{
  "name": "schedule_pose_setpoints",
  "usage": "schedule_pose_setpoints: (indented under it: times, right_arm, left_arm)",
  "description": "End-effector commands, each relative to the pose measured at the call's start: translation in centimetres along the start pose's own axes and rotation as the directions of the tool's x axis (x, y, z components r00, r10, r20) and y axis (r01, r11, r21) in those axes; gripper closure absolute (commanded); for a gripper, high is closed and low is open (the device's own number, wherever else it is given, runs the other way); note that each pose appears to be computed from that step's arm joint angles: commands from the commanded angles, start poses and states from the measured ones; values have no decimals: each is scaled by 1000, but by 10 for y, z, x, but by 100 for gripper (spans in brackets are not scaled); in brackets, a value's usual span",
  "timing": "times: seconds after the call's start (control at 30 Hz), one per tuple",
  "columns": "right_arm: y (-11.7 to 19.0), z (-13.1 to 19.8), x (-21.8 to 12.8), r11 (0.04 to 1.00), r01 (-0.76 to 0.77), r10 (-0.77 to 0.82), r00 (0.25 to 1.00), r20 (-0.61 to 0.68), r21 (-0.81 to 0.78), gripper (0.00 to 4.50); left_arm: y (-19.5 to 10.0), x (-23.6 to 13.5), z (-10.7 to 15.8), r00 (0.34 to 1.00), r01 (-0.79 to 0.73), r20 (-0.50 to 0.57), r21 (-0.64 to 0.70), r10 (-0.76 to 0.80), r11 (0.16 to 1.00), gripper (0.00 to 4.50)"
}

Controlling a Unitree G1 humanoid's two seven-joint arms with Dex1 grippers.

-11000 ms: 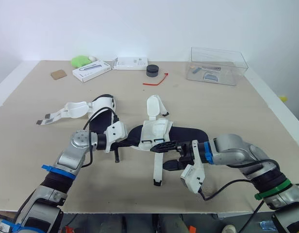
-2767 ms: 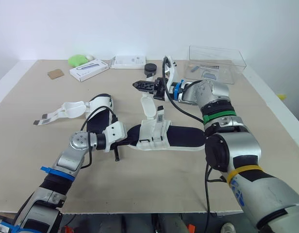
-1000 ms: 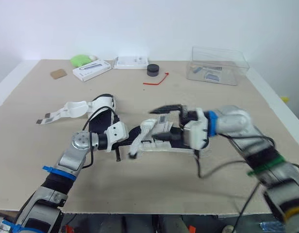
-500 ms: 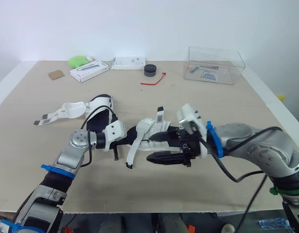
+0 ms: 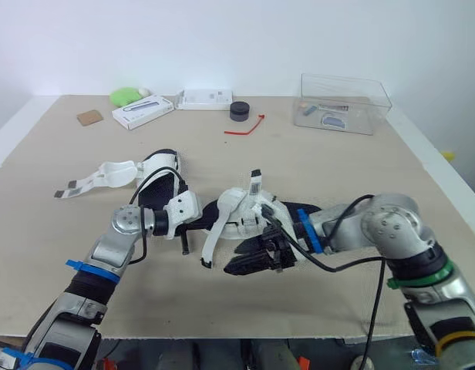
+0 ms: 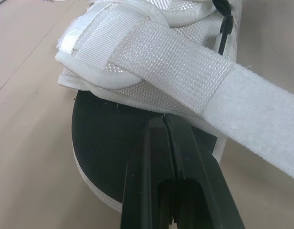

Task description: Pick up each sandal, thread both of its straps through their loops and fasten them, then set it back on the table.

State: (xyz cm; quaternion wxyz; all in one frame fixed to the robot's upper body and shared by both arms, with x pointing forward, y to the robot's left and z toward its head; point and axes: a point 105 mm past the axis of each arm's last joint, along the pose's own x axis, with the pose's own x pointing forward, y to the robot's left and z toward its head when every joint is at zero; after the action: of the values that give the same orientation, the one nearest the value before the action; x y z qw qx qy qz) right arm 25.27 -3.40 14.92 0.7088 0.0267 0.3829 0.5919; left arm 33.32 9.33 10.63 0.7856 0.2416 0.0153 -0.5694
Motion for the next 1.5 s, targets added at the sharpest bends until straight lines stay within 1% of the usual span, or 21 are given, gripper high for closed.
schedule_pose_setpoints:
  times: [0.03,0.4,0.7,0.77,0.8,0.87,0.9,0.93,0.97,1.07,1.1,1.13,1.17,1.23,1.4,1.5]
  right_arm:
    - [1,13,2,1000,27,-27,1000,9,-15,79]
    - [-10,18,16,995,96,-96,995,-3,17,79]
    - [-12,27,22,991,123,-125,991,38,47,79]
    - [-14,28,24,988,146,-148,988,43,47,129]
    - [-16,28,25,986,161,-163,986,46,51,147]
    - [-17,28,28,983,170,-174,984,50,63,147]
    - [-18,27,29,983,168,-172,984,52,72,182]
    - [-18,26,29,982,171,-175,983,52,79,202]
    - [-19,25,30,981,175,-180,982,51,84,236]
    - [-20,23,30,979,180,-185,981,55,96,361]
    - [-20,23,29,979,175,-182,981,61,103,390]
    - [-20,24,28,979,172,-179,982,65,105,438]
    - [-20,25,27,980,166,-175,982,70,110,445]
    - [-18,29,21,983,136,-148,985,89,125,445]
    - [-7,44,5,990,18,-37,990,134,143,445]
    - [-3,60,-9,992,1,-20,988,152,128,445]
  left_arm:
    - [-12,2,-23,996,22,-85,-51,-27,998,450]
    - [-15,3,-23,996,18,-83,-53,-22,998,450]
    - [-14,3,-24,996,13,-83,-53,-17,999,450]
    - [-14,3,-23,996,13,-82,-54,-17,998,450]
    - [-14,4,-24,996,14,-82,-54,-18,998,450]
    - [-14,5,-24,997,15,-81,-55,-19,998,450]
    - [-14,5,-23,997,15,-80,-56,-19,998,450]
    - [-14,5,-23,997,14,-79,-57,-19,998,450]
    - [-14,5,-23,997,14,-78,-58,-18,998,450]
    - [-14,5,-24,997,13,-78,-59,-17,998,450]
    - [-13,5,-24,997,12,-79,-60,-17,998,450]
    - [-13,5,-24,997,11,-80,-60,-16,998,450]
    - [-13,5,-25,997,11,-81,-60,-16,998,450]
    - [-13,4,-25,997,10,-82,-60,-15,998,450]
    - [-13,4,-26,996,10,-84,-60,-15,998,450]
    - [-12,5,-26,996,8,-83,-61,-13,998,450]
